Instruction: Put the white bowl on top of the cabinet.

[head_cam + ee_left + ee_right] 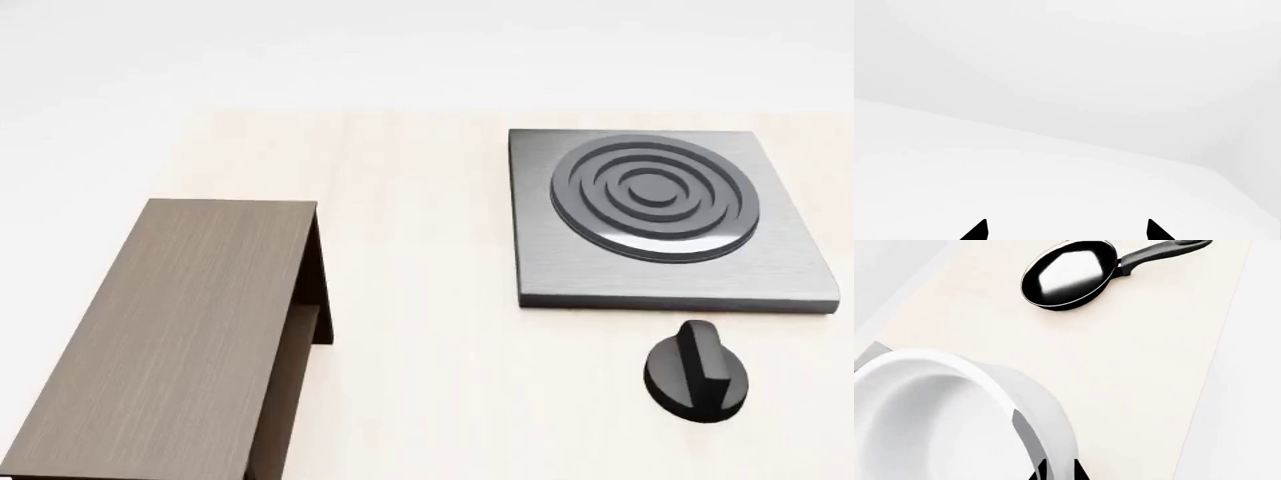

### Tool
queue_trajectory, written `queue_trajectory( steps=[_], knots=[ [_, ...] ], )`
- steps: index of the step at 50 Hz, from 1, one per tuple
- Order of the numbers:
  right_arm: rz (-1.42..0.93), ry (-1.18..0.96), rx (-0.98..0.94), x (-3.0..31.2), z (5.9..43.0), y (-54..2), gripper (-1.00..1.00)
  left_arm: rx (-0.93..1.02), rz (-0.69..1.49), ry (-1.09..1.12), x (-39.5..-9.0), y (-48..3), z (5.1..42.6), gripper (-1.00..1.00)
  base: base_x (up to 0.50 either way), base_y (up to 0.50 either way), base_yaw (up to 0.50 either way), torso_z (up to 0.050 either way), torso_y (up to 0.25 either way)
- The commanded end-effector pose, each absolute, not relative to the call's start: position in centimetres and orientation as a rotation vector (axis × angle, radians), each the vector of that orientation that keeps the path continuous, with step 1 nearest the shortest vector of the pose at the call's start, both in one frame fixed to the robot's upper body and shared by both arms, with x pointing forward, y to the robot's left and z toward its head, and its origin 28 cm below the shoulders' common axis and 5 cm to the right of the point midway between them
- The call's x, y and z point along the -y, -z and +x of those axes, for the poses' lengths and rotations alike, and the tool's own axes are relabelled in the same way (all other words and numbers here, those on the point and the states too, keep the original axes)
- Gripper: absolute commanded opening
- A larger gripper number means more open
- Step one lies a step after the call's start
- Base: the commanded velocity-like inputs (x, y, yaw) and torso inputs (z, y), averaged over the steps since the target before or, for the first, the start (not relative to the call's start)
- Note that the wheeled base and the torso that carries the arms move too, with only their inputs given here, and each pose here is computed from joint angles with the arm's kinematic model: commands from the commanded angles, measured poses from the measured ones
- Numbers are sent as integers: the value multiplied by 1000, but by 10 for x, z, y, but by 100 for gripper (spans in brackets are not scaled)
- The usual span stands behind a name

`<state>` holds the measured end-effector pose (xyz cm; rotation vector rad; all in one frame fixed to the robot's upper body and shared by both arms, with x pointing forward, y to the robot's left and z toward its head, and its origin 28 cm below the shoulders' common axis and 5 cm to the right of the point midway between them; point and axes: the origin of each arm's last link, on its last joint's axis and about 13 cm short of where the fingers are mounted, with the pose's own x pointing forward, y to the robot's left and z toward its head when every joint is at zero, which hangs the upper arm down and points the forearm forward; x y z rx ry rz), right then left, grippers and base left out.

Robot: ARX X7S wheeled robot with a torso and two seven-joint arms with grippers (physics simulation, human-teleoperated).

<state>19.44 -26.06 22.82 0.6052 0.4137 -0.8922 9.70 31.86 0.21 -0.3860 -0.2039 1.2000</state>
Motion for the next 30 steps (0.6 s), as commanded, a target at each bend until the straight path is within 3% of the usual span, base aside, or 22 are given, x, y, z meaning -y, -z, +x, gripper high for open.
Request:
queue_trajectory(
  steps=[1,30],
  knots=[
    [618,881,-310,258,184,-255,-100,205,-389,-1200,-319,-2,97,100,0,0,0,0,0],
    [546,848,-227,246,192,-319,-100,206,-395,-1201,-319,-2,97,100,0,0,0,0,1]
  ],
)
